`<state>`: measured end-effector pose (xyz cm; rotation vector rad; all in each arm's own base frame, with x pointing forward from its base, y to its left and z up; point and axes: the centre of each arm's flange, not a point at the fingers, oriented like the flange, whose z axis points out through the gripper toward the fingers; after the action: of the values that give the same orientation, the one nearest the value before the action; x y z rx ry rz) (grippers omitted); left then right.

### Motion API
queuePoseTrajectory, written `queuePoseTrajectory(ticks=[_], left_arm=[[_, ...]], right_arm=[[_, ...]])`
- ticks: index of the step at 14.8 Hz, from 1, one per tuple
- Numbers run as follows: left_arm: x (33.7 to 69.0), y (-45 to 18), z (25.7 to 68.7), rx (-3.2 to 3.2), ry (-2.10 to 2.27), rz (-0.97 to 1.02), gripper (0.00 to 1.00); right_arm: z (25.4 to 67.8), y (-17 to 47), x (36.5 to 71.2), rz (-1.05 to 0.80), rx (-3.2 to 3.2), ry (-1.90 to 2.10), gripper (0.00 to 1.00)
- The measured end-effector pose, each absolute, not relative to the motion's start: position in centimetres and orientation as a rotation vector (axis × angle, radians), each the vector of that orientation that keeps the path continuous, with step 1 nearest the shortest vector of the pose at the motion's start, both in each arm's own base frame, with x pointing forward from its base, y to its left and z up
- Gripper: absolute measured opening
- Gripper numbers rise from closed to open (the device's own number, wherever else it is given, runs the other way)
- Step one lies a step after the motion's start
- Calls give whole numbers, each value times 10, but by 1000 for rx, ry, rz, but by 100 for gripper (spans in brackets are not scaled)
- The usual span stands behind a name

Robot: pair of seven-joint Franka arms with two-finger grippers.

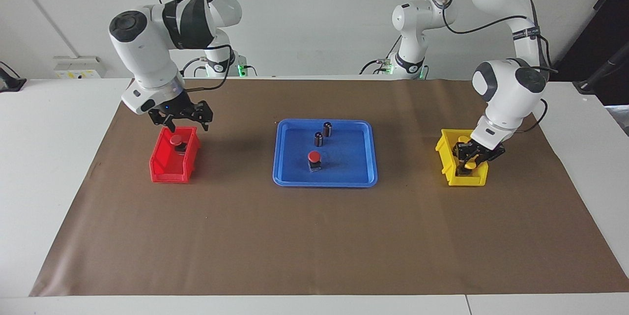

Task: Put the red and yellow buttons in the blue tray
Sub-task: 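Return the right gripper to the red holder while the left gripper grasps a yellow button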

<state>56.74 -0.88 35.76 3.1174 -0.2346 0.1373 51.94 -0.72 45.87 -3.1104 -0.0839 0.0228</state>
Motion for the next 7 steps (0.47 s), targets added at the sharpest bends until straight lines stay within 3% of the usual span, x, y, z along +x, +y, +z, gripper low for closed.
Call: queuePoseTrajectory(ticks=[2, 3, 7], left_arm=[[569, -7, 361, 3118, -230, 130, 41], [572, -5, 369, 3119, -225, 104, 41], [595, 5, 477, 3120, -188, 20, 41]], right_arm=[[440, -17, 510, -14, -3111, -112, 81], [433, -25, 507, -21, -3112, -128, 81], [409, -58, 499, -54, -3116, -147, 74]])
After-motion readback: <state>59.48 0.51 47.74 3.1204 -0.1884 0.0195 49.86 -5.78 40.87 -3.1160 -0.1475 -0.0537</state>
